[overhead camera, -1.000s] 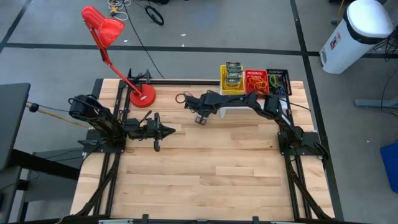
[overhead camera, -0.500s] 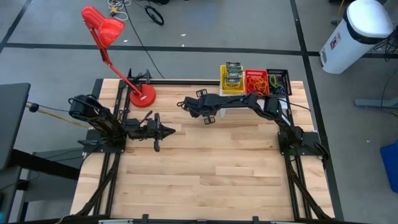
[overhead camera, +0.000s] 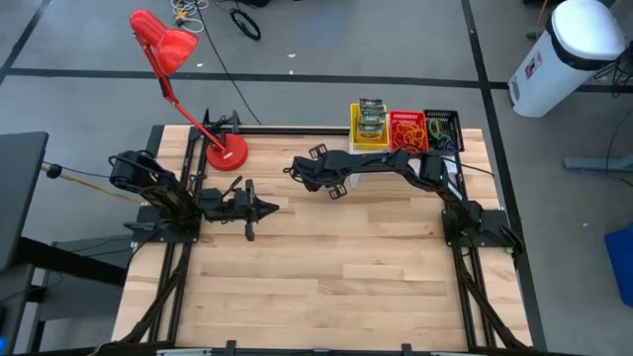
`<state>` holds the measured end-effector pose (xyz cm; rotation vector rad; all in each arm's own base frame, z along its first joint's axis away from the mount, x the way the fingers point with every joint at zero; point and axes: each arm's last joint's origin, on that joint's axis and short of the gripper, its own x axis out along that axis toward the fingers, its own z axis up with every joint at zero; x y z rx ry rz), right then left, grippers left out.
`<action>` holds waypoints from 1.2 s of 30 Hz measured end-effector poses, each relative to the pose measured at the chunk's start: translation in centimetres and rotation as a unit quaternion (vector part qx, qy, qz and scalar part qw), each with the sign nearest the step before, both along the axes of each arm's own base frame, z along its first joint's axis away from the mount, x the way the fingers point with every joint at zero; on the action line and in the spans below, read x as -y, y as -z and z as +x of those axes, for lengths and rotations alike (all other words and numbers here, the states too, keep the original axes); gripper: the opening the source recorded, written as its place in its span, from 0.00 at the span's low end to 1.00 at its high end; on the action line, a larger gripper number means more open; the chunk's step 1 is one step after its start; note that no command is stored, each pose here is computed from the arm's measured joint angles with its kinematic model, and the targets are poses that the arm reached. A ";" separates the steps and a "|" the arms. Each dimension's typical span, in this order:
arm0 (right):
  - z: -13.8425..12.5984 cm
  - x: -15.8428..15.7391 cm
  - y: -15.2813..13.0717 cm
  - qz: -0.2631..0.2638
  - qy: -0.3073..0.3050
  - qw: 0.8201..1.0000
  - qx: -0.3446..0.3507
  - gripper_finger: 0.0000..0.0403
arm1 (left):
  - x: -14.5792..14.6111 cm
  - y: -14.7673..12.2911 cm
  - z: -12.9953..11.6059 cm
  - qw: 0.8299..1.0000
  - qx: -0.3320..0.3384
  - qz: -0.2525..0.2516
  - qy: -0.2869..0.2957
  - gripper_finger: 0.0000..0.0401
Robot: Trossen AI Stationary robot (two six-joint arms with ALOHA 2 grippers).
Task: Pick & Place Office Desk Supplies
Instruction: Put the blue spring keychain on the black basket
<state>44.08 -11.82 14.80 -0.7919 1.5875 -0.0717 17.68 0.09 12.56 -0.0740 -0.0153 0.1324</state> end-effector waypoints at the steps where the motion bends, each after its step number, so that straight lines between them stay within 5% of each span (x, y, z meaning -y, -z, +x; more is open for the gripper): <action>1: 0.0 0.0 0.0 0.000 -0.001 1.000 0.000 0.39 | 0.0 0.0 0.0 1.000 0.000 0.001 -0.001 0.03; 10: 0.4 -0.1 1.1 -0.004 -0.013 1.000 -0.010 0.27 | 0.0 0.0 0.0 1.000 0.000 0.002 -0.002 0.03; 19: 0.3 0.0 1.1 -0.007 -0.008 1.000 -0.008 0.03 | 0.0 0.0 0.0 1.000 0.000 0.003 -0.002 0.03; 36: 0.8 -2.4 -0.5 -0.008 -0.005 0.999 0.033 0.01 | 0.0 0.0 0.0 1.000 0.000 0.001 -0.001 0.03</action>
